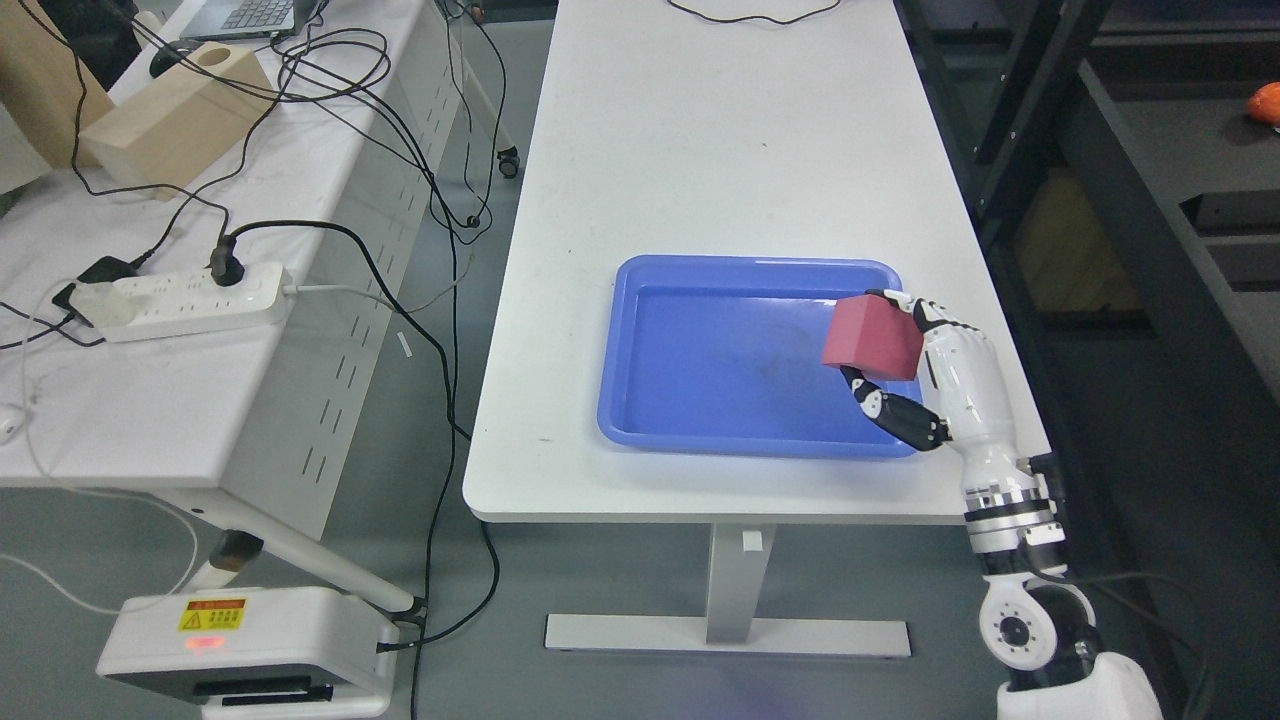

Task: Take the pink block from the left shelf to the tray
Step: 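Lower the pink block into the blue tray and open the right hand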

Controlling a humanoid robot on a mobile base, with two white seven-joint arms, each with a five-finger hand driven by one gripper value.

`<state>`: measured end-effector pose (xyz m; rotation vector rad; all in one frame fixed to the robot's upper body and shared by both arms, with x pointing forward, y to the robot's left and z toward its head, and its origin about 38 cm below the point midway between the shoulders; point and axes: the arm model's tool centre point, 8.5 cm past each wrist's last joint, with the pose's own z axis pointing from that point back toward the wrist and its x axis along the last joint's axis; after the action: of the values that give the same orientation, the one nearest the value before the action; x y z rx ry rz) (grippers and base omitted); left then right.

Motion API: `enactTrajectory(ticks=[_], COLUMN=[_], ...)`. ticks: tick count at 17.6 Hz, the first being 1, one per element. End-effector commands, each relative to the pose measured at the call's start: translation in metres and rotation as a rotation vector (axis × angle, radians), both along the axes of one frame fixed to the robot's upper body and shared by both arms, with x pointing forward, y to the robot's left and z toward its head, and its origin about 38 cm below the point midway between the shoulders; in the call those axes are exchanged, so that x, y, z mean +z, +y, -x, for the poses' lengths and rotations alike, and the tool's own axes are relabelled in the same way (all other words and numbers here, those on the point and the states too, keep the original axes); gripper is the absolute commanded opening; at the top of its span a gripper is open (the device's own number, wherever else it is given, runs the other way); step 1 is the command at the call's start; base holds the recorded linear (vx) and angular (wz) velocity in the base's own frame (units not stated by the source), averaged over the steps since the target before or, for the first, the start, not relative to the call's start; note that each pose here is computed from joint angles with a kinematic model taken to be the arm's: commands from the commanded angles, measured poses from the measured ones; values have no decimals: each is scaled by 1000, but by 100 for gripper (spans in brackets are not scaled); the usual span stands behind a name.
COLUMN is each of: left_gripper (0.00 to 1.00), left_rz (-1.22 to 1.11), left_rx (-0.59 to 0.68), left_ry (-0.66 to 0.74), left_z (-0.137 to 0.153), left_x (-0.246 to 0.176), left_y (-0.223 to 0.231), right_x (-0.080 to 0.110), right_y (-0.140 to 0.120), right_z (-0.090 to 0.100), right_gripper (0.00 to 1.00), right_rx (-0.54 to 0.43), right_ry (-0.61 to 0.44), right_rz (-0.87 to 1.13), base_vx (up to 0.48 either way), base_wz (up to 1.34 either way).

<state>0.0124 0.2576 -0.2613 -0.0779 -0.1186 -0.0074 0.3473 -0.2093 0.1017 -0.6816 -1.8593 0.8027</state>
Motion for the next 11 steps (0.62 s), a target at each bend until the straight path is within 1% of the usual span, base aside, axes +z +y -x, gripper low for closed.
enactTrajectory(ticks=[1,4,6,11], left_gripper=[100,100,100,100], left_rz=[-15,-15,-15,-15], left_rx=[0,0,0,0], left_ry=[3,3,3,3], left_z=[7,7,7,7], left_x=[0,0,0,0], left_y=[11,11,11,11], right_x=[-12,-24,-35,-58], right_y=[14,18,25,39], right_z=[4,8,15,32], right_gripper=[3,3,3,3], right_rx=[54,79,110,167], right_ry=[74,151,214,330], right_rz=[58,80,105,180], base_vx=[156,149,103,90], base_wz=[-51,-40,-5,-1])
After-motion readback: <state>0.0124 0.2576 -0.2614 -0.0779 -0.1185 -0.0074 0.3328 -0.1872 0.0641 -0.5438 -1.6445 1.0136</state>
